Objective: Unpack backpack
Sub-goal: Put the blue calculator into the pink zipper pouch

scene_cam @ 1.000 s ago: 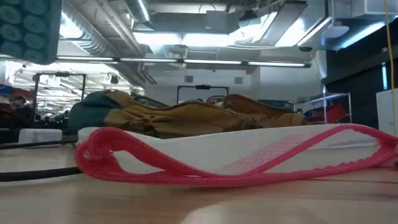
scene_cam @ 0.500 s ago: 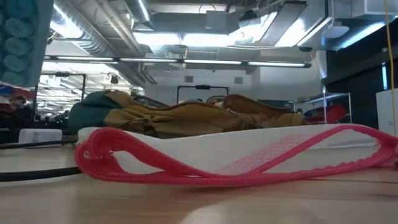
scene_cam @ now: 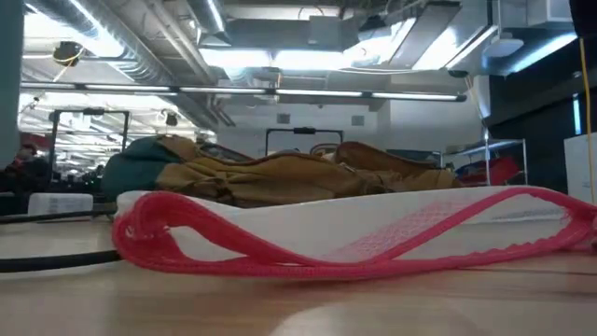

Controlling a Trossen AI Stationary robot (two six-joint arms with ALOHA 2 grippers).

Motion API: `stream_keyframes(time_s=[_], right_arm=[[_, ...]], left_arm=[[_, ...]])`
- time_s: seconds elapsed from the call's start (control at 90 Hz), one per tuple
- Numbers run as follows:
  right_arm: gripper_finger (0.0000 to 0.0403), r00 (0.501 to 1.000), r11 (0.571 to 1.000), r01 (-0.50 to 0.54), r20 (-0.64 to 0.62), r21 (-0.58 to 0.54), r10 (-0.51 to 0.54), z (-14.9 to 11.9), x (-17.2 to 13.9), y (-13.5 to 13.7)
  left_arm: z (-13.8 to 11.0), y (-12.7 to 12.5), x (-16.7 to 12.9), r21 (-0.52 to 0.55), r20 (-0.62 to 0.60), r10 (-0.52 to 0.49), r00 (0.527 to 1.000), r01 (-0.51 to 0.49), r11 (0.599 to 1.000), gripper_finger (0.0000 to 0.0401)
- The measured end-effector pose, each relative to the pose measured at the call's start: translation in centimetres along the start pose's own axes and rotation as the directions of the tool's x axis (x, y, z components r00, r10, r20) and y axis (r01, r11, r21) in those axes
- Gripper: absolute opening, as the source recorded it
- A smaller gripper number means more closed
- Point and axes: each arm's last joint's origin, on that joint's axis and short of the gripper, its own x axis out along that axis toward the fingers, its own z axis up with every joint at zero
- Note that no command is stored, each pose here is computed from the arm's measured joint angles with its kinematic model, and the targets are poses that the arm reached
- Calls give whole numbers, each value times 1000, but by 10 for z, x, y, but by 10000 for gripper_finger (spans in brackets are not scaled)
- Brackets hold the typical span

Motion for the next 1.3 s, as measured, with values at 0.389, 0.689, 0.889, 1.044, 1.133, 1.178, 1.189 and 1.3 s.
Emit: stream_keyframes(time_s=[0.389, 0.689, 0.889, 1.044, 1.133, 1.178, 1.189, 1.3], right_arm=[[165, 999, 1000, -12, -31, -21, 12, -3, -1, 2], [165, 987, 992, 82, -131, -94, -94, -12, -1, 0], [165, 985, 991, 118, -119, -66, -125, -3, -15, -18], [165, 988, 992, 120, -93, -23, -122, 5, -31, -36], [165, 991, 995, 103, -85, 20, -101, 6, -41, -51], [165, 993, 994, 94, -82, 50, -90, 5, -44, -59], [165, 993, 994, 91, -81, 58, -87, 4, -44, -61], [165, 996, 990, 39, -84, 132, -28, -6, -44, -76]], left_arm=[[18, 32, 38, 31, 121, -161, 980, 158, 987, 82], [-11, 85, 30, -73, 330, -198, 923, 234, 969, 82], [-33, 113, 29, -138, 463, -218, 859, 312, 940, 82], [-47, 128, 29, -145, 536, -232, 812, 359, 922, 82], [-48, 131, 32, -144, 528, -225, 819, 348, 926, 82], [-48, 132, 34, -147, 527, -219, 821, 341, 928, 82], [-48, 133, 34, -147, 526, -217, 822, 339, 929, 82], [-48, 137, 39, -136, 525, -204, 826, 318, 938, 82]])
